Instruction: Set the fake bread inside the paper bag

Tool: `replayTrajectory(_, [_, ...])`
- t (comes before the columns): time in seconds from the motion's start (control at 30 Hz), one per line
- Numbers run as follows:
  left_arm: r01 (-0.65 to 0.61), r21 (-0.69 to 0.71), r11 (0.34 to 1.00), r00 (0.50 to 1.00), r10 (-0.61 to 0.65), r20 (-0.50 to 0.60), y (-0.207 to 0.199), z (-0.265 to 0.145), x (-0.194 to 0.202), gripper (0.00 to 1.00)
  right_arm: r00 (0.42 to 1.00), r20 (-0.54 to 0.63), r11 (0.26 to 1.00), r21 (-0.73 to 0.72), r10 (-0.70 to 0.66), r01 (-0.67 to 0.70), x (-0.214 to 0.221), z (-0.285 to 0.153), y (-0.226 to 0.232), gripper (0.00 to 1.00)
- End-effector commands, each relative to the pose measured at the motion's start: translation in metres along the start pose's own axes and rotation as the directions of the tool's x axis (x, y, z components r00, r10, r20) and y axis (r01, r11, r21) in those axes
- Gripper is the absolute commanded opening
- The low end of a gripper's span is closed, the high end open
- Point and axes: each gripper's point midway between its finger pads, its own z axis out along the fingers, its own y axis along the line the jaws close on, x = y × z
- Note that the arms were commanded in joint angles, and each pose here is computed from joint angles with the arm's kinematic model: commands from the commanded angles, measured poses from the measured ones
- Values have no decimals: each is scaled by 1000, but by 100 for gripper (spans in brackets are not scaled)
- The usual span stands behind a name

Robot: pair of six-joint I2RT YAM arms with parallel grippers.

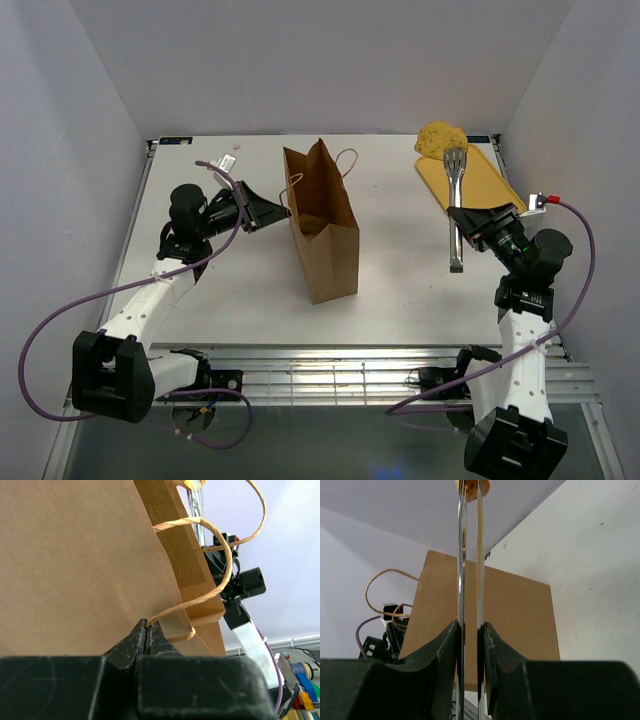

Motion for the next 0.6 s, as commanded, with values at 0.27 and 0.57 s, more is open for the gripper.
replayTrajectory(0.27, [22, -11, 1000, 1000, -22, -16, 2, -7, 14, 0, 938, -70, 934, -142, -340, 328, 33, -36, 69, 8])
replayTrajectory(0.57, [43, -26, 999, 999, -44, -30, 9, -4, 17, 0, 882, -54, 852, -294, -468, 434, 34, -54, 139, 8])
